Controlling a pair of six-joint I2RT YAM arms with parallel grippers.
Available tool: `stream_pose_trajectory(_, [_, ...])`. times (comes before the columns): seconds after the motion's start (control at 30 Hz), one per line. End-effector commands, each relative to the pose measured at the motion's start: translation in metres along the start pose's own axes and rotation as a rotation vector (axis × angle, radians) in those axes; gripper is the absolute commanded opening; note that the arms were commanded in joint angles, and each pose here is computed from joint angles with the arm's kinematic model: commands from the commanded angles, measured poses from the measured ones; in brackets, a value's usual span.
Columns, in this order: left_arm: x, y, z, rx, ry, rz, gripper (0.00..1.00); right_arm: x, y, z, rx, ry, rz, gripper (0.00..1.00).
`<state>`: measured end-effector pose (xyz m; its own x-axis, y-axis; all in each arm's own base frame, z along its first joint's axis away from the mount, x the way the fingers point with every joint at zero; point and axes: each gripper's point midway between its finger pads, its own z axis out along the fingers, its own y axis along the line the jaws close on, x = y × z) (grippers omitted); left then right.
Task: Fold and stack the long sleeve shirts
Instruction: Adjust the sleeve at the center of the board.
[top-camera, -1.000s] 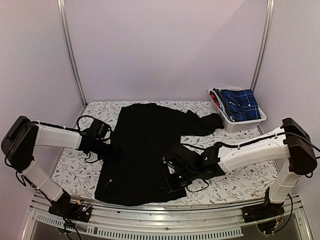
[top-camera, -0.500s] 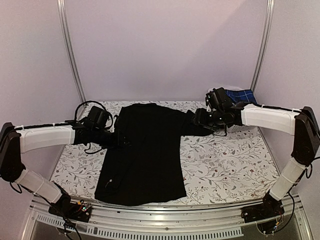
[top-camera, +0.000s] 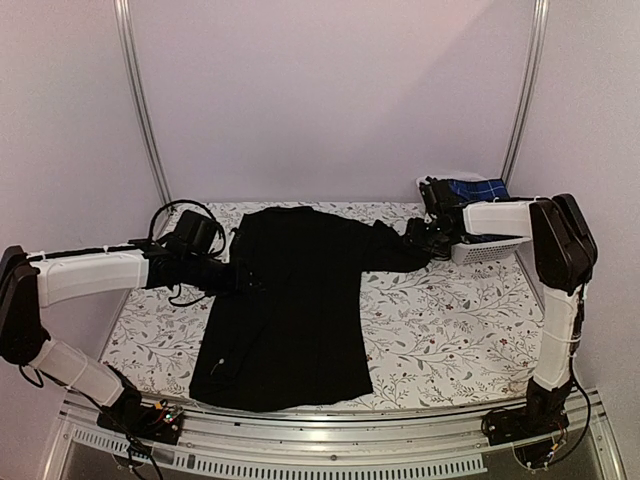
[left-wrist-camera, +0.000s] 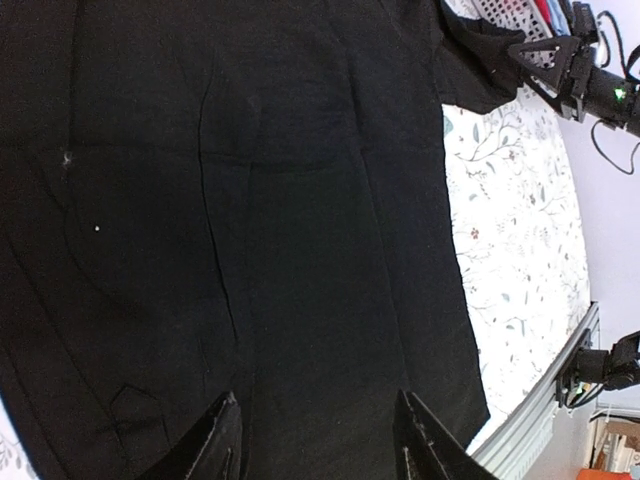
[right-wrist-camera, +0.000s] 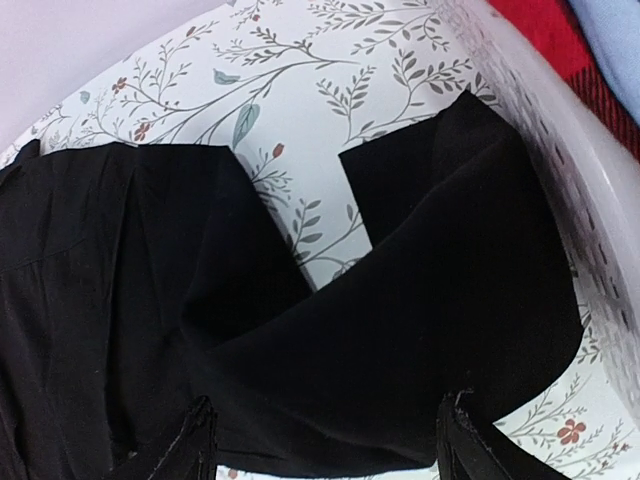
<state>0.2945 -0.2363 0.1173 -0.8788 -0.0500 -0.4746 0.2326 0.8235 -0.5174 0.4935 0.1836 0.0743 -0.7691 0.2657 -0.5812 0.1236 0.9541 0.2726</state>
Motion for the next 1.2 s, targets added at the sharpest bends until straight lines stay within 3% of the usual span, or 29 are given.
stream_pose_trajectory(0.0, [-0.003, -0.012, 0.002, 0.046, -0.007, 0.005, 0.51, -0.028, 0.001, -0.001, 0.061, -0.071, -0.109, 0.75])
stream_pose_trajectory(0.37, [-0.014, -0.02, 0.017, 0.05, 0.006, -0.004, 0.51, -0.052, 0.002, 0.029, 0.176, -0.064, -0.264, 0.79])
stream_pose_trajectory(0.47, [-0.014, -0.025, 0.022, 0.065, 0.013, -0.006, 0.51, -0.022, -0.009, 0.05, 0.211, 0.027, -0.28, 0.75])
stream_pose_trajectory(0.57, [-0.014, -0.03, 0.025, 0.072, 0.018, -0.004, 0.51, 0.005, -0.018, 0.052, 0.214, 0.077, -0.269, 0.67])
stream_pose_trajectory(0.77, [-0.012, -0.034, 0.032, 0.089, 0.04, 0.002, 0.51, 0.034, -0.016, 0.03, 0.13, 0.116, -0.218, 0.35])
stream_pose_trajectory(0.97, [-0.014, -0.04, 0.036, 0.096, 0.045, 0.006, 0.51, 0.039, -0.002, -0.008, 0.02, 0.098, -0.171, 0.11])
stream_pose_trajectory(1.07, [-0.013, -0.04, 0.039, 0.095, 0.049, 0.005, 0.51, 0.031, 0.009, -0.026, -0.023, 0.075, -0.169, 0.11])
stream_pose_trajectory(1.17, [-0.012, -0.04, 0.039, 0.093, 0.051, 0.004, 0.51, 0.02, -0.001, -0.039, 0.026, 0.032, -0.169, 0.38])
